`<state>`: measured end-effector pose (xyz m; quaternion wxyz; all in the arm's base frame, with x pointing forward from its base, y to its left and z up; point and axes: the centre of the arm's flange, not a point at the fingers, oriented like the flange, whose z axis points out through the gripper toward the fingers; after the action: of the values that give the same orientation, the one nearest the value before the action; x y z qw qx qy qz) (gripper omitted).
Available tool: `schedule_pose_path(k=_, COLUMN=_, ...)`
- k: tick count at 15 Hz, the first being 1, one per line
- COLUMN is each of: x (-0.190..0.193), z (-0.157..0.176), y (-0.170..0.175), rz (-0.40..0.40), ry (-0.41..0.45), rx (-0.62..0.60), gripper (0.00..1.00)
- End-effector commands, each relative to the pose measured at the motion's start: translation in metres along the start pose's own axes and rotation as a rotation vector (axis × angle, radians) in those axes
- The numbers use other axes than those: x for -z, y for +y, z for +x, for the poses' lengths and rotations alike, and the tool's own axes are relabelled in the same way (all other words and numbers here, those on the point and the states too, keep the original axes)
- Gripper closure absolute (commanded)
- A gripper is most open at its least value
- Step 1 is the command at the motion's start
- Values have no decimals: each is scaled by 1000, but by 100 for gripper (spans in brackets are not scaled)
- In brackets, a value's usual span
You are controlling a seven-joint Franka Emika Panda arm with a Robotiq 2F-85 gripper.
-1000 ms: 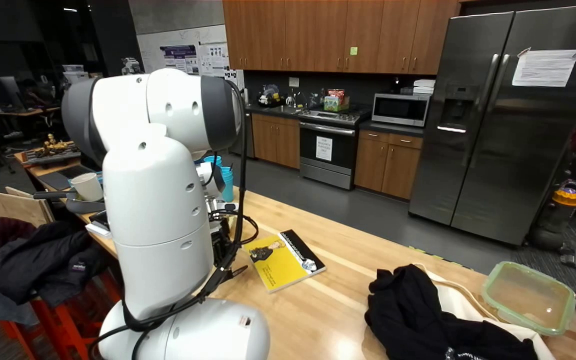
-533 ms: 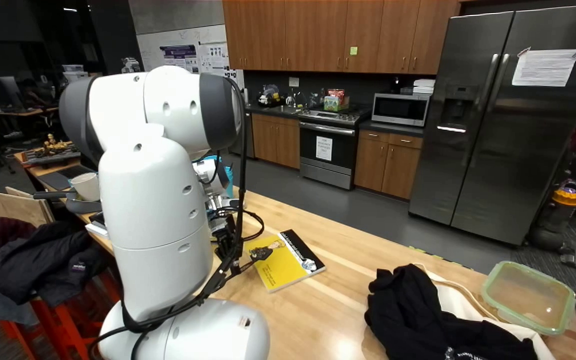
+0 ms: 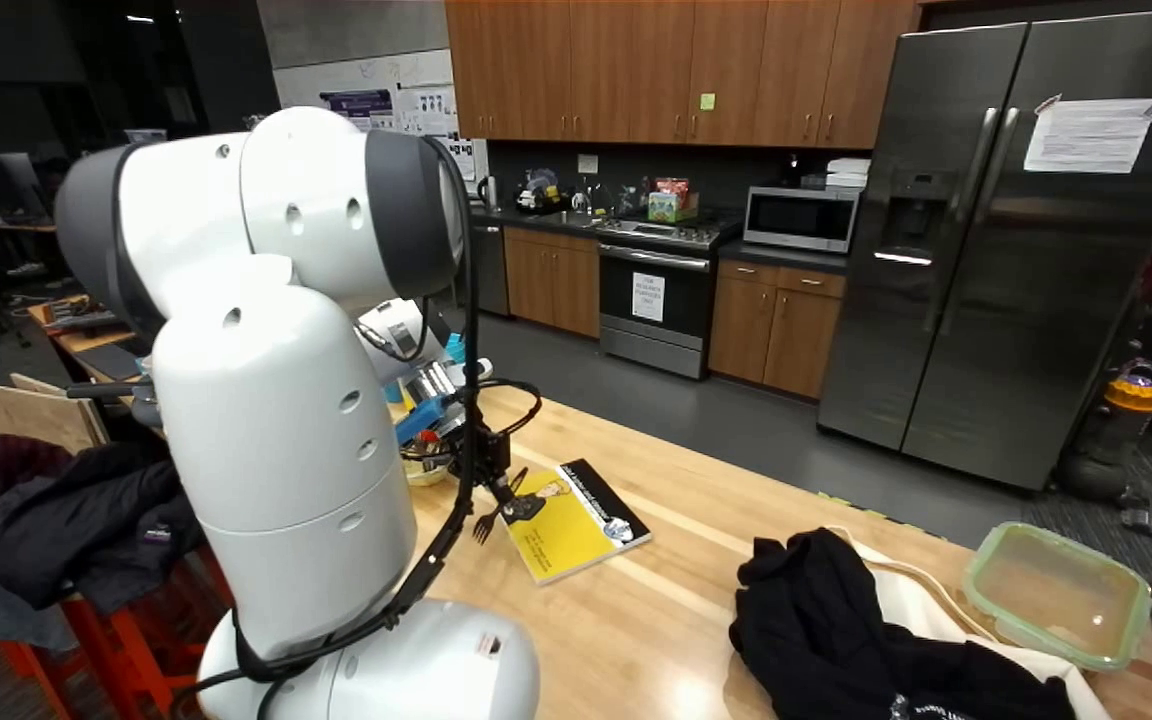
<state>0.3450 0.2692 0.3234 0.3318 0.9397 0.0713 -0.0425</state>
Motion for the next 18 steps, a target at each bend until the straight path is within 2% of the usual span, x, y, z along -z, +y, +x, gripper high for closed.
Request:
schedule_pose_path(k=1, x=10, z=-2, y=18, rz=-6, ry=126, rx=157, gripper=99)
schedule_pose_path(k=5, x=19, z=-2, y=44, rz=-5, ry=265, rx=318, gripper=99)
schedule_pose_path(k=9, x=24, z=-6, y=73, rz=77, ry=434, rx=418, gripper=99)
schedule_pose_path(k=14, x=9, z=-8, y=106, rz=316, ry=596, rx=491, gripper=99)
schedule_pose_path(k=16, x=-1, z=-11, y=118, rz=443, ry=612, rx=501, gripper=99)
schedule_pose_path(k=18, x=-12, z=-14, y=127, rz=534, ry=570, rx=476, gripper=99)
